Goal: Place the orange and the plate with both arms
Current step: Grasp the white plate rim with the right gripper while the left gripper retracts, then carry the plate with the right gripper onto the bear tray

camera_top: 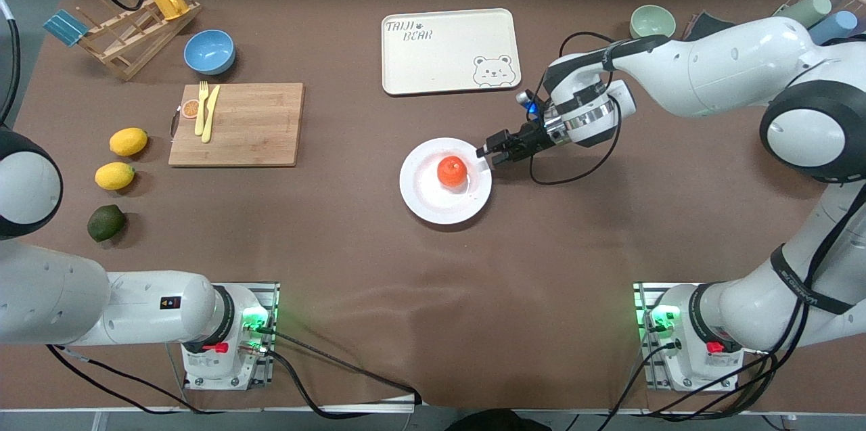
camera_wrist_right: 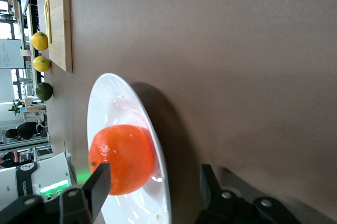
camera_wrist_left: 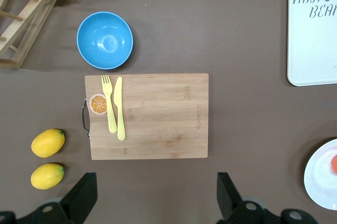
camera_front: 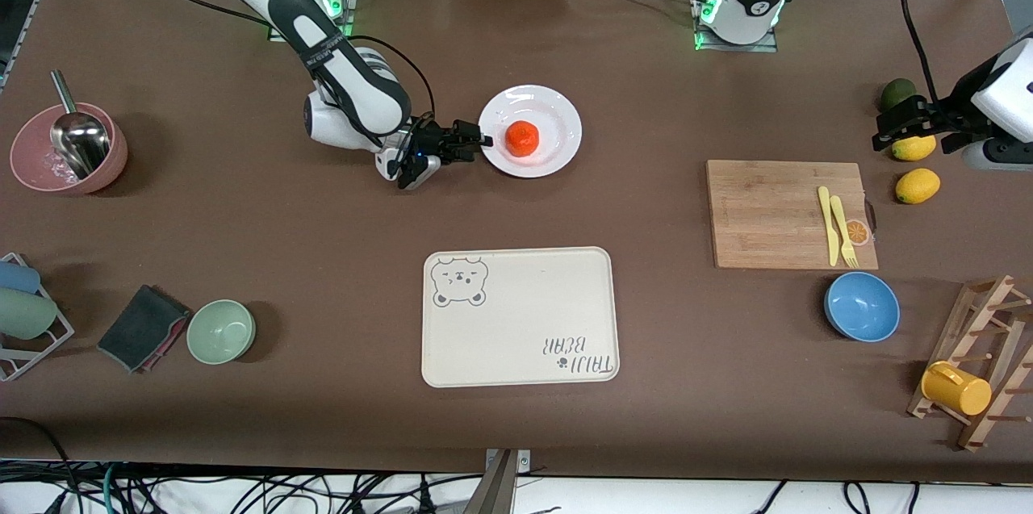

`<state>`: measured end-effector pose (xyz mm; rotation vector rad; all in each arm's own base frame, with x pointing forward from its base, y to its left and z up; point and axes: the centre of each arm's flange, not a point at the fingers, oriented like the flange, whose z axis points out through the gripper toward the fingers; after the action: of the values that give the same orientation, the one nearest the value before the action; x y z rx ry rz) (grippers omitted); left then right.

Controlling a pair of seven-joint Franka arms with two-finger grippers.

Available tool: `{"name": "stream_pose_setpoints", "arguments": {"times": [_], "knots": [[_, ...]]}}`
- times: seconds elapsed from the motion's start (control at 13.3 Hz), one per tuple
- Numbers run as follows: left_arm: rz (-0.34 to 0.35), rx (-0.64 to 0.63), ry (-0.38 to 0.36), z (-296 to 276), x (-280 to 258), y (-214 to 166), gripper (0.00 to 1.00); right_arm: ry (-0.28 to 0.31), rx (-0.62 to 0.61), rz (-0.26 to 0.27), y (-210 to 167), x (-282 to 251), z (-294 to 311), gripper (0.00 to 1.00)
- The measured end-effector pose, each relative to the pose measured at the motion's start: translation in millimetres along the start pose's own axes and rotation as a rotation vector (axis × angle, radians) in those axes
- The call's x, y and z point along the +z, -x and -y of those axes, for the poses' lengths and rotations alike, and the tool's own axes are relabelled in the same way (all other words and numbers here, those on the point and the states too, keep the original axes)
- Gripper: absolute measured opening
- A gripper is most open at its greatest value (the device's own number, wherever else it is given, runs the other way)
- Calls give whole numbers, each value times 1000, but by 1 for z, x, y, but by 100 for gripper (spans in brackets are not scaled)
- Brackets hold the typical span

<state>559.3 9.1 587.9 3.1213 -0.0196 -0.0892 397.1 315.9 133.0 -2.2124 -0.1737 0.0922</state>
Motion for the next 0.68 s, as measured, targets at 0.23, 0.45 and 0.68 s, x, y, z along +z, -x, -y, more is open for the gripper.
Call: {"name": "stream_pose_setpoints", "arguments": {"times": [0.23, 0.45, 0.68], "knots": [[-4, 10, 0, -1, -1, 0, 100, -4, -16, 14, 6, 10, 5, 44], [-11, 16, -1, -2, -3, -1, 100, 4, -17, 29, 12, 18, 4, 30], [-10, 23, -1, -4, -2, -2, 100, 8, -8, 45, 18, 25, -2, 12]]}}
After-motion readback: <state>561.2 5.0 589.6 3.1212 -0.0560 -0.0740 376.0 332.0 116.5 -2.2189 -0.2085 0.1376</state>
